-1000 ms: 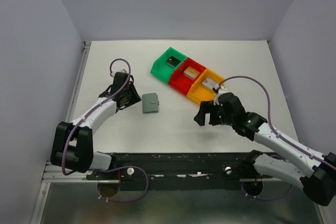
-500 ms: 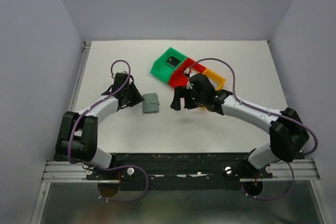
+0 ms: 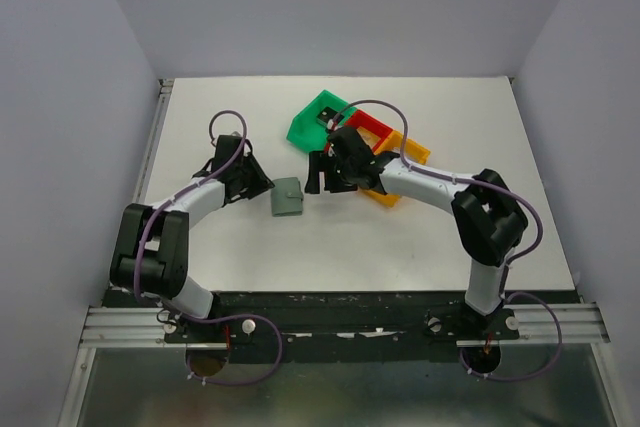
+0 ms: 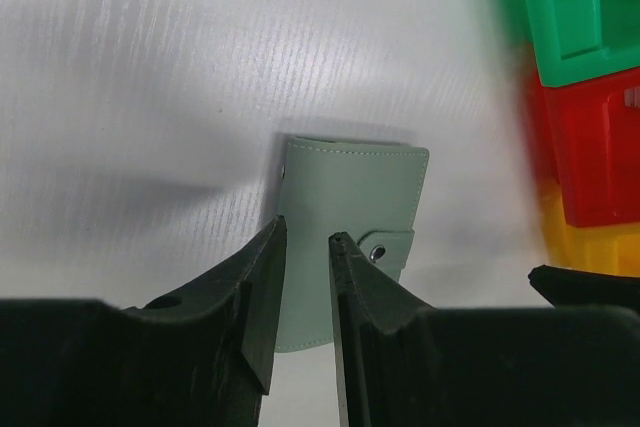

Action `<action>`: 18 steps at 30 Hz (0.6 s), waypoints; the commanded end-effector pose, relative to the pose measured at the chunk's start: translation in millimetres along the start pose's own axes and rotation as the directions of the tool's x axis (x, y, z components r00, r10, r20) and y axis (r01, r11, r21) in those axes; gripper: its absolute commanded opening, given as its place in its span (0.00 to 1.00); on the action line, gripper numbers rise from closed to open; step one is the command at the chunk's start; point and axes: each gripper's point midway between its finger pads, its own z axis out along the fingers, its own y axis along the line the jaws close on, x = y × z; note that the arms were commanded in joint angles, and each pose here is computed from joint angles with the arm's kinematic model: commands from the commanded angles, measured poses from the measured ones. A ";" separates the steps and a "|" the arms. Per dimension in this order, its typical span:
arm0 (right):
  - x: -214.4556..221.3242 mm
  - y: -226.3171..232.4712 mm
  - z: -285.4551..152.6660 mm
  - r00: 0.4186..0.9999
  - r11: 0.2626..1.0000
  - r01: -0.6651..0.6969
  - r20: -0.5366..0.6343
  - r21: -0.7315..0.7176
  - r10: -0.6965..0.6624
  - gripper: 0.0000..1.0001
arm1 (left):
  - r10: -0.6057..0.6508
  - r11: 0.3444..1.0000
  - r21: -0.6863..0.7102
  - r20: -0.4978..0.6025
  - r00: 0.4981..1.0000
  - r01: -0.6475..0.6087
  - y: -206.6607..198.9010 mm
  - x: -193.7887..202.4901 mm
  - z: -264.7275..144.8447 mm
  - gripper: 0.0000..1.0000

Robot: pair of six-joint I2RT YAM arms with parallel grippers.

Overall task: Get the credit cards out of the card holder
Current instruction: Move the card holder to the center of the board.

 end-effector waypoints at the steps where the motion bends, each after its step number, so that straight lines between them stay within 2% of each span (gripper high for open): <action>1: 4.6 7.1 10.9 0.999 1.000 -0.018 -0.039 -0.019 0.017 0.82 | -0.002 0.999 0.035 -0.017 1.000 0.003 -5.9 4.9 4.2 0.37; 7: 16.2 19.9 22.8 0.997 0.998 -0.017 -0.072 -0.067 0.012 0.73 | -0.001 1.000 0.022 -0.030 1.000 0.002 -1.0 15.0 6.1 0.36; 18: 40.2 31.3 46.9 0.989 0.997 -0.031 -0.144 -0.071 0.020 0.71 | 0.013 1.000 0.021 -0.062 0.998 -0.011 0.0 31.0 9.4 0.36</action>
